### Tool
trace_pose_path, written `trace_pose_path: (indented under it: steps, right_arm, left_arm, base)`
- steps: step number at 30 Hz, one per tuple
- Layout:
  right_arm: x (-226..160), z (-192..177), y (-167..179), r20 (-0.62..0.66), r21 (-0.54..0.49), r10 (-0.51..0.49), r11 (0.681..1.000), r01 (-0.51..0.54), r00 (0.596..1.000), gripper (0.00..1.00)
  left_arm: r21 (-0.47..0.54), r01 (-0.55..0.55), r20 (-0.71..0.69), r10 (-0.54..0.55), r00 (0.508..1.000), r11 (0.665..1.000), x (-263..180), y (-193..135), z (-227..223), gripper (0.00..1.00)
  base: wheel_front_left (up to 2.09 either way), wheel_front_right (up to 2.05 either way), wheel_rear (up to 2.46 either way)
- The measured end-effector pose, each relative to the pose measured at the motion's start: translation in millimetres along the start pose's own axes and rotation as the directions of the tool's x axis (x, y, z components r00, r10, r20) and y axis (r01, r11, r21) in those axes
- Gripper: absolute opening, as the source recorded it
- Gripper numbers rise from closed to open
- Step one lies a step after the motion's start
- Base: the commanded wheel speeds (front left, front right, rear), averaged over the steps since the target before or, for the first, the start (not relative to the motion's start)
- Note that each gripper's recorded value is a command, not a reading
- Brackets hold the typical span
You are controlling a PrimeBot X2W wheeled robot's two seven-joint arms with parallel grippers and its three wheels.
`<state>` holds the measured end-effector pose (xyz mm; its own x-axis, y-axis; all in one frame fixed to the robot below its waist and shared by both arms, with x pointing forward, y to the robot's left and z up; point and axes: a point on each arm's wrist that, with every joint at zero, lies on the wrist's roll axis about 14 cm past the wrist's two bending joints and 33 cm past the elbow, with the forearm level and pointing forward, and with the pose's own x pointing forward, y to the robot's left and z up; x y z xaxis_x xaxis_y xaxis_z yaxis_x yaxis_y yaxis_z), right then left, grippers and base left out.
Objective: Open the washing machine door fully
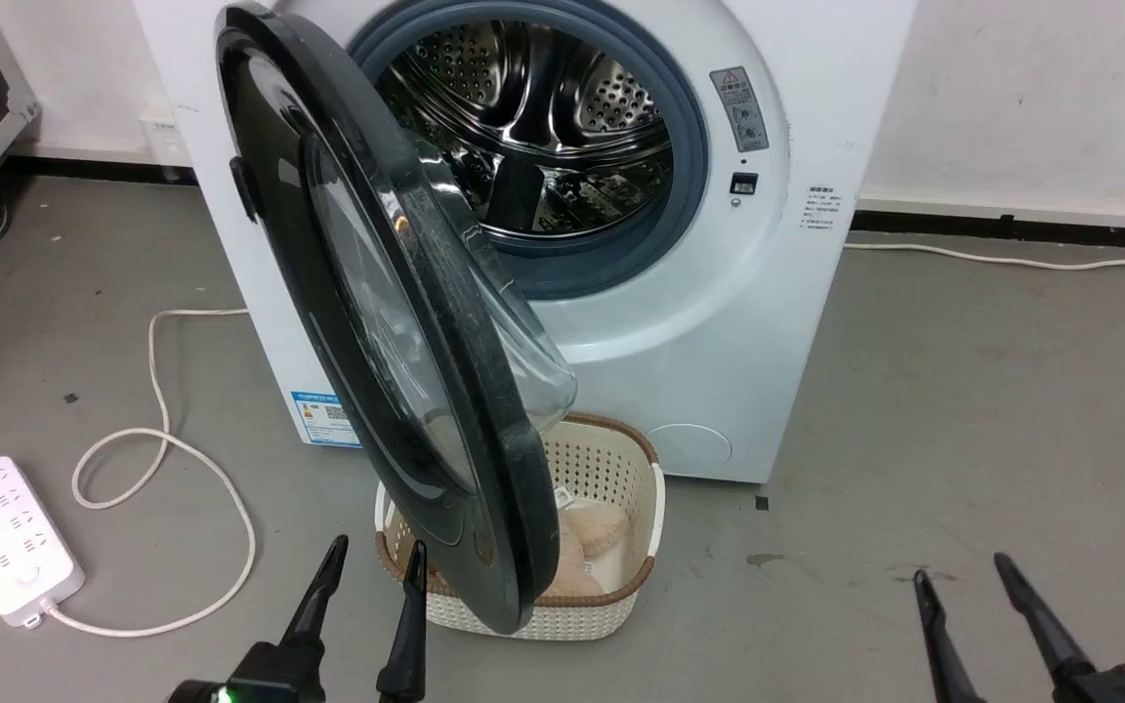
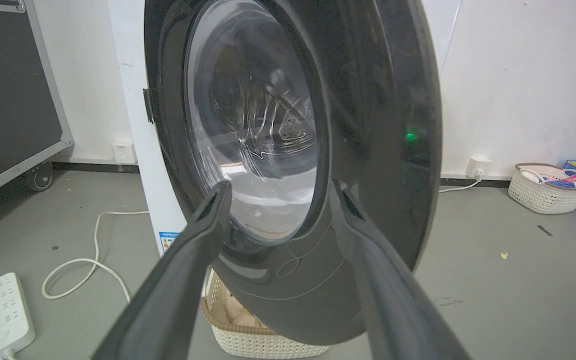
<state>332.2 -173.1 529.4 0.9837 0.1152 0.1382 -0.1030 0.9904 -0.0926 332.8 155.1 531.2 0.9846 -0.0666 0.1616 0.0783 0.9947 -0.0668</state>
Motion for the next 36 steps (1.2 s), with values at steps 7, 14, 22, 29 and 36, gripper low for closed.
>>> trace_pose_path:
  steps: [7,14,22,29,36]
  right_arm:
    - [-4,-4,2,-0.009,0.049,-0.005,0.999,0.005,1.0,1.0]
    - [-5,-4,-1,-0.004,0.061,-0.015,0.998,0.016,1.0,1.0]
    - [-7,-4,-3,-0.004,0.066,-0.024,0.998,0.024,1.0,1.0]
    - [-9,-3,-7,-0.002,0.073,-0.041,0.996,0.041,0.999,1.0]
    - [-13,-6,-10,-0.01,0.084,-0.056,0.995,0.056,0.998,1.0]
  left_arm:
    - [-0.008,0.029,-0.02,-0.029,0.999,1.0,-1,-6,-6,0.0]
    - [-0.022,0.033,0.047,-0.032,0.998,0.999,3,-8,14,0.0]
    - [-0.082,-0.019,0.384,0.049,0.922,0.996,26,6,125,0.0]
    - [-0.052,0.108,0.608,-0.054,0.792,0.993,36,-31,211,0.0]
    - [-0.045,0.3,0.445,-0.25,0.86,0.953,52,-101,176,0.0]
  base:
    - [0.0,0.0,0.0]
    - [0.0,0.0,0.0]
    - [0.0,0.0,0.0]
    - [0.0,0.0,0.0]
    - [0.0,0.0,0.0]
